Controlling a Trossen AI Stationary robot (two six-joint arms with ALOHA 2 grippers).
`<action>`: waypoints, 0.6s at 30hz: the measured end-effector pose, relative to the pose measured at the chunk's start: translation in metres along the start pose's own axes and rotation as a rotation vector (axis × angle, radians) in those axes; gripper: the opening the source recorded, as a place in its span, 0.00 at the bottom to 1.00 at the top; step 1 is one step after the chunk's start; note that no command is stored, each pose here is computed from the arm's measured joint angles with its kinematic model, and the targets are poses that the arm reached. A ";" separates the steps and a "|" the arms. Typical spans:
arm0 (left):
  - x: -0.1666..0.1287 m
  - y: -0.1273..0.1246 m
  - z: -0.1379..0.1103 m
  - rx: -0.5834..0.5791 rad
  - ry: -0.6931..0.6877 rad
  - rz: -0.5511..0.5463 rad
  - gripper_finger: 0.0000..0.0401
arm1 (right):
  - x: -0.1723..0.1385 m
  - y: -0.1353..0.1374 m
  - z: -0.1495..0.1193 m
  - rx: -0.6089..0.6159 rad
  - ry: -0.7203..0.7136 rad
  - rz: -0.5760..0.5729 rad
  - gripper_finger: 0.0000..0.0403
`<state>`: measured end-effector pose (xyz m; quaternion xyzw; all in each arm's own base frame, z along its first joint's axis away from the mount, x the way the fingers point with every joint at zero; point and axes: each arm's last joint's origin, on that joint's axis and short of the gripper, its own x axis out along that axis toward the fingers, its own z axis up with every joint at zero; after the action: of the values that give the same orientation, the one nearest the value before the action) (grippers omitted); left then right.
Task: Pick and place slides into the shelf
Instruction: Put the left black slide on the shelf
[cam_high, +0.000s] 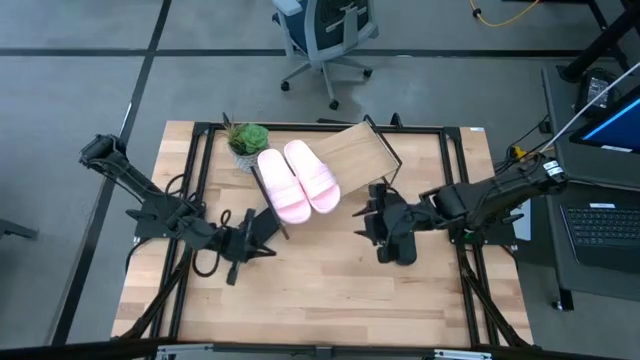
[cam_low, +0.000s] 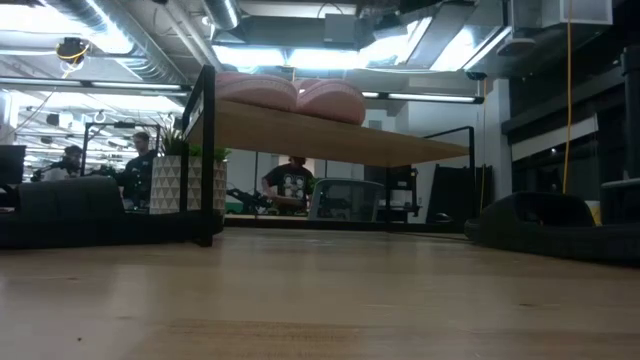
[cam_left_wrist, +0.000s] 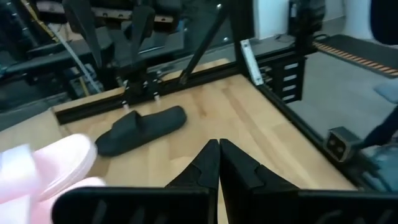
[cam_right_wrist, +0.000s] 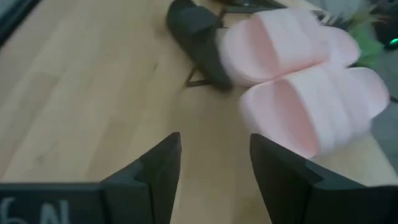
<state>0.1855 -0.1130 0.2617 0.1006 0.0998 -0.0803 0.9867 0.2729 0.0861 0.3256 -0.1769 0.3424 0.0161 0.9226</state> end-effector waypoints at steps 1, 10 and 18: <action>-0.001 -0.002 0.000 0.002 -0.002 -0.007 0.01 | -0.001 0.003 0.000 0.006 0.002 0.008 0.48; -0.005 -0.012 0.001 0.013 -0.010 -0.051 0.01 | 0.011 0.036 -0.022 0.011 -0.012 -0.075 0.48; -0.005 -0.011 0.001 0.013 -0.007 -0.021 0.01 | 0.042 0.059 -0.065 0.060 -0.130 -0.058 0.48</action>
<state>0.1785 -0.1232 0.2616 0.1057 0.0966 -0.0919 0.9854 0.2549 0.1159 0.2343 -0.1578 0.2771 -0.0095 0.9477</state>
